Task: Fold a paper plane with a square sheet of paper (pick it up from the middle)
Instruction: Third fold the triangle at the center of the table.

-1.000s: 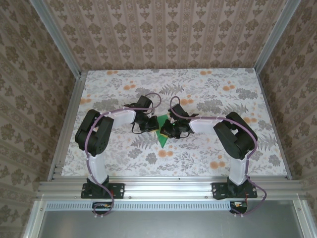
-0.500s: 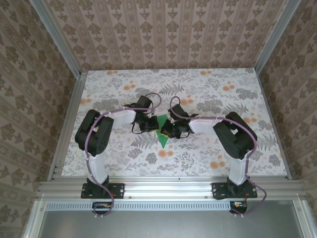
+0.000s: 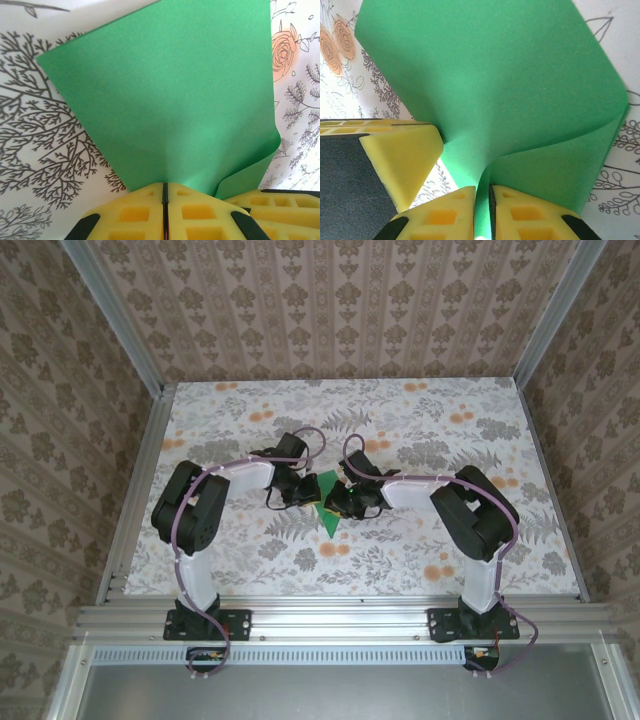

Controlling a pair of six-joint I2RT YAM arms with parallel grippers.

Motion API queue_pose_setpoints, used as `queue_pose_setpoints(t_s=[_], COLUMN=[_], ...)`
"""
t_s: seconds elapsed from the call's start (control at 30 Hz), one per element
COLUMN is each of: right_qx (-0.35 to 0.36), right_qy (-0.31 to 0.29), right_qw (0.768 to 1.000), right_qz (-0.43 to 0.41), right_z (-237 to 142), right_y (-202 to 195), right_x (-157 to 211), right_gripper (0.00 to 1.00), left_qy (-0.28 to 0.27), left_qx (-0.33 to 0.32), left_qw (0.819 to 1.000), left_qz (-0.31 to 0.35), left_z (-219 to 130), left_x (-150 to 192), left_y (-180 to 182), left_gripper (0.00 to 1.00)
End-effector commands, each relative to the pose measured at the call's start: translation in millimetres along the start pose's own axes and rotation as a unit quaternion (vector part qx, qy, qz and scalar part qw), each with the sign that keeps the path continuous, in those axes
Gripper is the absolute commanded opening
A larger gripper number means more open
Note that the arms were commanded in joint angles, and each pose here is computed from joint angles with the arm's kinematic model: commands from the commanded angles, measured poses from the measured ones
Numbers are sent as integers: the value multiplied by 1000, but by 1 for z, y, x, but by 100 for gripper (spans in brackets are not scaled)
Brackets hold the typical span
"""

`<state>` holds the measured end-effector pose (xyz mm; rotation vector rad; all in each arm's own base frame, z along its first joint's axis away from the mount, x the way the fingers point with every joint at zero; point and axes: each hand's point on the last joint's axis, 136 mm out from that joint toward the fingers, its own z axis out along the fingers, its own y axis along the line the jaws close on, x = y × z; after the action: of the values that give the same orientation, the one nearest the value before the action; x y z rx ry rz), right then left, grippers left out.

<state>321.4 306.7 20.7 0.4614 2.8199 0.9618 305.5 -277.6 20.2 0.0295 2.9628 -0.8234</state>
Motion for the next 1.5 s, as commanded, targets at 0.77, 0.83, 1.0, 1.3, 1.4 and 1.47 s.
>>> queue_pose_setpoints(t_s=[0.77,0.83,1.0,1.3,1.4,1.47], right_qx=[23,19,18,18,9,-6], right_qy=[8,8,6,8,11,15], right_qw=[1000,1000,1000,999,1000,1000], right_qz=[17,16,18,24,17,10], right_z=[12,11,11,11,11,11], right_y=[-19,-18,-19,-24,-20,-15], right_x=[6,6,6,7,7,8], right_gripper=[36,40,44,26,23,20], left_qy=[-38,-36,-31,-20,-17,-18], left_qx=[39,45,65,63,50,34], left_qw=[998,998,997,998,999,999], left_qz=[-32,-29,-21,-17,-15,-16], left_z=[-35,-35,-33,-24,-20,-17], left_x=[8,9,10,10,8,4], left_y=[6,4,-4,-7,-5,-2], left_gripper=[16,16,16,16,15,14])
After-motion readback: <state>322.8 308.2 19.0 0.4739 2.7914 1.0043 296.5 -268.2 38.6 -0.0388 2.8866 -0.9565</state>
